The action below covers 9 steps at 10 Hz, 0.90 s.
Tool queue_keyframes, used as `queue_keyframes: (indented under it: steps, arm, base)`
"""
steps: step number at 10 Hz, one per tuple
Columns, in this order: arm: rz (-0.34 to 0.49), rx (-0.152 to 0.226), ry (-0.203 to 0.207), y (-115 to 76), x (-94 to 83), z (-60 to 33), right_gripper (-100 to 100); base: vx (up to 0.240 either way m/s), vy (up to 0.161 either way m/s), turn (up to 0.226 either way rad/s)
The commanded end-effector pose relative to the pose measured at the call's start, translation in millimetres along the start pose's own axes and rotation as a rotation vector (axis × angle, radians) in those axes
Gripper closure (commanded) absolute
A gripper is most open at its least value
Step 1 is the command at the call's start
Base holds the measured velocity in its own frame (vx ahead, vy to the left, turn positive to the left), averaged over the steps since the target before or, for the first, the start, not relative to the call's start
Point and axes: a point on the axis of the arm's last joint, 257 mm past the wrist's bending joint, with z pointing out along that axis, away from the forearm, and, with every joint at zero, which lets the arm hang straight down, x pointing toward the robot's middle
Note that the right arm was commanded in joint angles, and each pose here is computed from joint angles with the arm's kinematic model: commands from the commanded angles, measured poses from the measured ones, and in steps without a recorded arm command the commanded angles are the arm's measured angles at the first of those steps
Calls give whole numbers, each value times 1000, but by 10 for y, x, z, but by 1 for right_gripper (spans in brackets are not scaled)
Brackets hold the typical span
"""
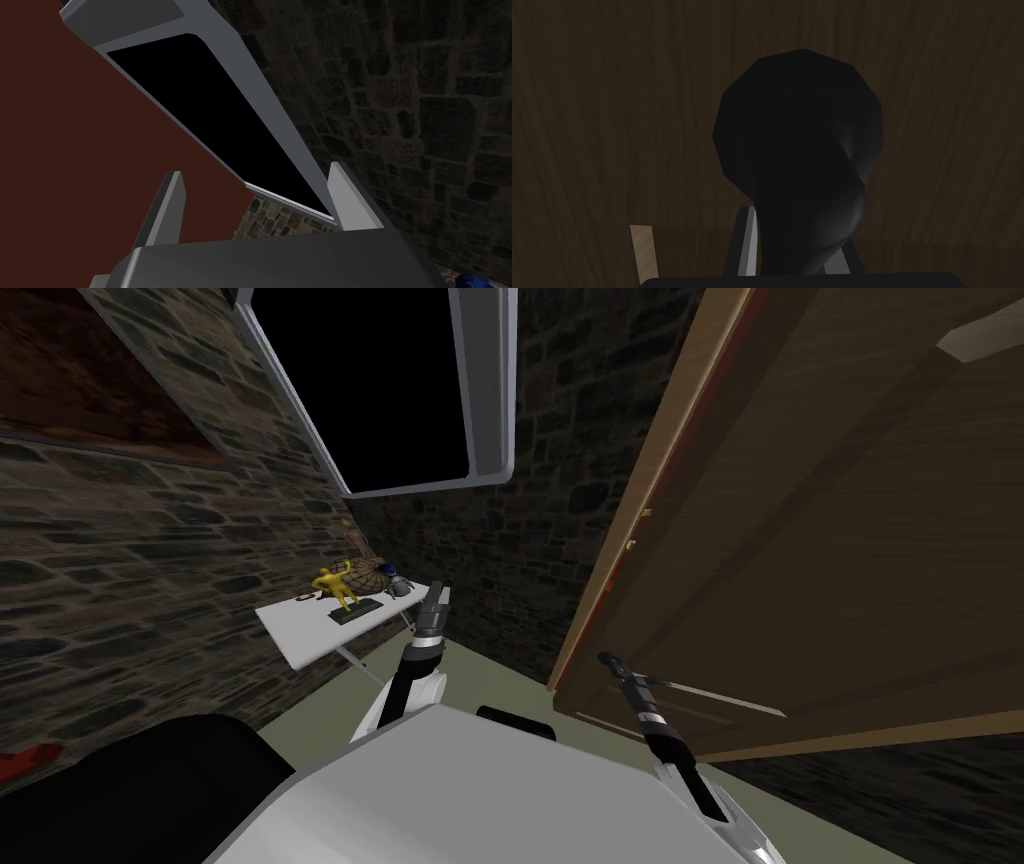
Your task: Pull the door open
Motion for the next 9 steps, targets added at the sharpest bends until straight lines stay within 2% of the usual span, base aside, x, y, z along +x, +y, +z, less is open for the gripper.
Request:
queue_keyframes:
  steps: [1,4,5,6,9]
  arm:
    - [1,-8,29,9,29,-65,100]
    - [3,-10,69,12,49,-183,100]
    - [4,-3,60,-12,58,-168,100]
    - [6,-3,75,-27,52,-252,100]
    - [4,-8,94,-21,20,-357,100]
  base:
    - [-212,-84,135]
    - [-193,-81,100]
    - [-88,-31,23]
    - [-139,-67,180]
    - [-195,-52,141]
